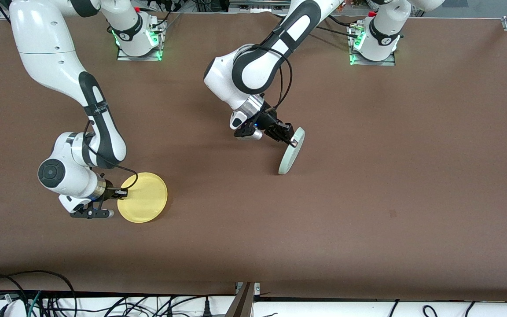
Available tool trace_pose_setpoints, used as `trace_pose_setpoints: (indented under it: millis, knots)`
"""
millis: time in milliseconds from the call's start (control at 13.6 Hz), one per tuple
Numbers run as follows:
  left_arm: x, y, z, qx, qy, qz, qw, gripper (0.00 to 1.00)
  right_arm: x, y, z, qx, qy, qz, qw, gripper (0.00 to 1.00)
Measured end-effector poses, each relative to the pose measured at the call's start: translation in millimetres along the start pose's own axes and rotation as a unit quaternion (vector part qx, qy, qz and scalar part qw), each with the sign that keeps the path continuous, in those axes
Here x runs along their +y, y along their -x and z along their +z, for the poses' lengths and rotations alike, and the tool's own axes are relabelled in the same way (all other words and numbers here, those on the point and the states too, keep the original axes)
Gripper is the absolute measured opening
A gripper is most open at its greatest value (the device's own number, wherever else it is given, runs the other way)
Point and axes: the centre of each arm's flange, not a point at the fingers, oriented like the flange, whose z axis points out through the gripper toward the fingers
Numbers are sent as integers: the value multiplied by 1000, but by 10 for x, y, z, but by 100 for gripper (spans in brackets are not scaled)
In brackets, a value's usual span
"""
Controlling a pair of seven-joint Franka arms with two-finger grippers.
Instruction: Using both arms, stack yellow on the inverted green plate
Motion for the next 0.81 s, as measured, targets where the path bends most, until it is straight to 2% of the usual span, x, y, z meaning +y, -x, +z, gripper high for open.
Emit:
trace_pose_setpoints:
  millis: [73, 147, 293, 440, 586, 660, 806]
  knots:
    - [84, -17, -73, 3, 41, -8, 999, 23, 5, -7, -8, 1, 0, 0, 1000, 7]
    - [228, -33, -137, 1, 101, -18, 995, 34, 22, -19, -23, 3, -1, 1, 1000, 7]
    - [443, -81, -251, -17, 212, -47, 976, 54, 49, -54, -70, 8, -3, 1, 1000, 3]
    - [478, -158, -358, -34, 297, -77, 951, 77, 53, -79, -107, 12, -6, 3, 1000, 3]
    - [422, -261, -361, -45, 352, -106, 929, 97, 43, -101, -164, 16, -21, 16, 1000, 3]
    - [375, -316, -293, -55, 368, -119, 920, 100, 37, -103, -199, 14, -27, 20, 999, 3]
    - [187, -450, -86, -73, 386, -146, 908, 100, 23, -101, -287, 8, -34, 24, 999, 3]
